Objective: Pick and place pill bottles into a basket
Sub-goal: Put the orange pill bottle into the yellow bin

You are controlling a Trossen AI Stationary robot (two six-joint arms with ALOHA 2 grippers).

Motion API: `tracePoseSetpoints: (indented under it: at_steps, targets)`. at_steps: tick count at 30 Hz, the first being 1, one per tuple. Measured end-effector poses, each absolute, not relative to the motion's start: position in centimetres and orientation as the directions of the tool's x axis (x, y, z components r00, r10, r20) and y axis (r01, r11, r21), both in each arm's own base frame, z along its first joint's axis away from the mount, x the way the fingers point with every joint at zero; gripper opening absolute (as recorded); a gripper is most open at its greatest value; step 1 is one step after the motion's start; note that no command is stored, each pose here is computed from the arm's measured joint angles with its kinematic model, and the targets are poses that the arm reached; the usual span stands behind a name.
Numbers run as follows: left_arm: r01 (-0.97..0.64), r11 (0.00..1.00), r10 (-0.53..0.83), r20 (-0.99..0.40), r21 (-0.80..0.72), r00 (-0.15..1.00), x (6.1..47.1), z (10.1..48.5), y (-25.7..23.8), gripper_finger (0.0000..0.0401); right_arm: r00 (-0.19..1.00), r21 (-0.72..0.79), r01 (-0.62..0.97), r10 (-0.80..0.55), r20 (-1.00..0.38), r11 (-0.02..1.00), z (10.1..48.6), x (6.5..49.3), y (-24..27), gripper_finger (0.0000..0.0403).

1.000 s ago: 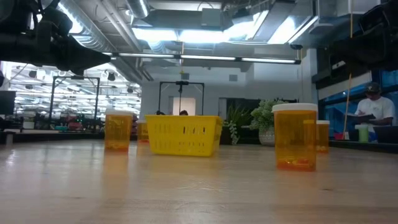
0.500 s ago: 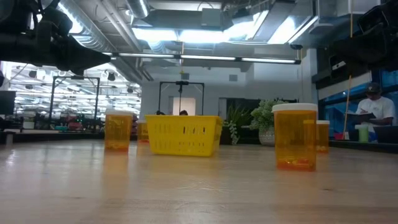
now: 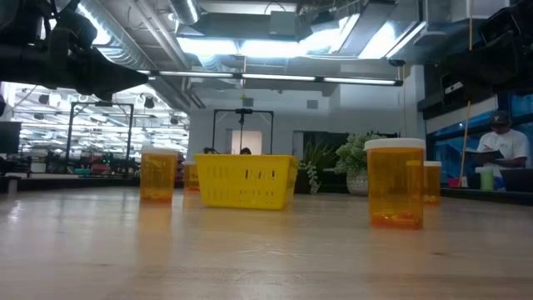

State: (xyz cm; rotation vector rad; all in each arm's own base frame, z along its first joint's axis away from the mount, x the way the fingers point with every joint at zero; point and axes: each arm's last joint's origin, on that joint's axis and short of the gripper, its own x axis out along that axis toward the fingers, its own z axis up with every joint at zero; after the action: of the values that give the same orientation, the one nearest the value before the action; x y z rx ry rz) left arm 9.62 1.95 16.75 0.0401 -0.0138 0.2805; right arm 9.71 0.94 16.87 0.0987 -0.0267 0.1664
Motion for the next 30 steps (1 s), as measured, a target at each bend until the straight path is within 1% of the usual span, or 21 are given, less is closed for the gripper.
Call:
tracePoseSetpoints:
  at_steps: [8,18,25,28,30]
  targets:
    - [-0.282,0.959,0.281,0.023,0.037,0.959,9.61,16.79,1.96,0.0011,0.986,0.131,-0.168,0.164,0.038,0.977,16.91,9.71,0.94,0.0012]
    - [-0.282,0.959,0.281,0.023,0.037,0.959,9.61,16.79,1.96,0.0011,0.986,0.122,-0.168,0.164,0.036,0.978,16.9,9.71,0.94,0.0012]
    - [-0.308,0.949,0.307,0.024,0.062,0.951,9.59,16.79,2.04,0.0007,0.986,0.095,-0.166,0.162,0.047,0.982,17.0,9.71,0.93,0.0012]
    - [-0.28,0.959,0.279,0.023,0.051,0.96,9.62,16.79,1.96,0.0006,0.986,0.103,-0.166,0.162,0.041,0.981,16.95,9.71,0.94,0.0012]
    - [-0.22,0.975,0.22,0.012,0.032,0.975,9.67,16.68,1.78,0.0004,0.988,0.128,-0.157,0.153,0.036,0.979,16.89,9.72,0.91,0.0012]
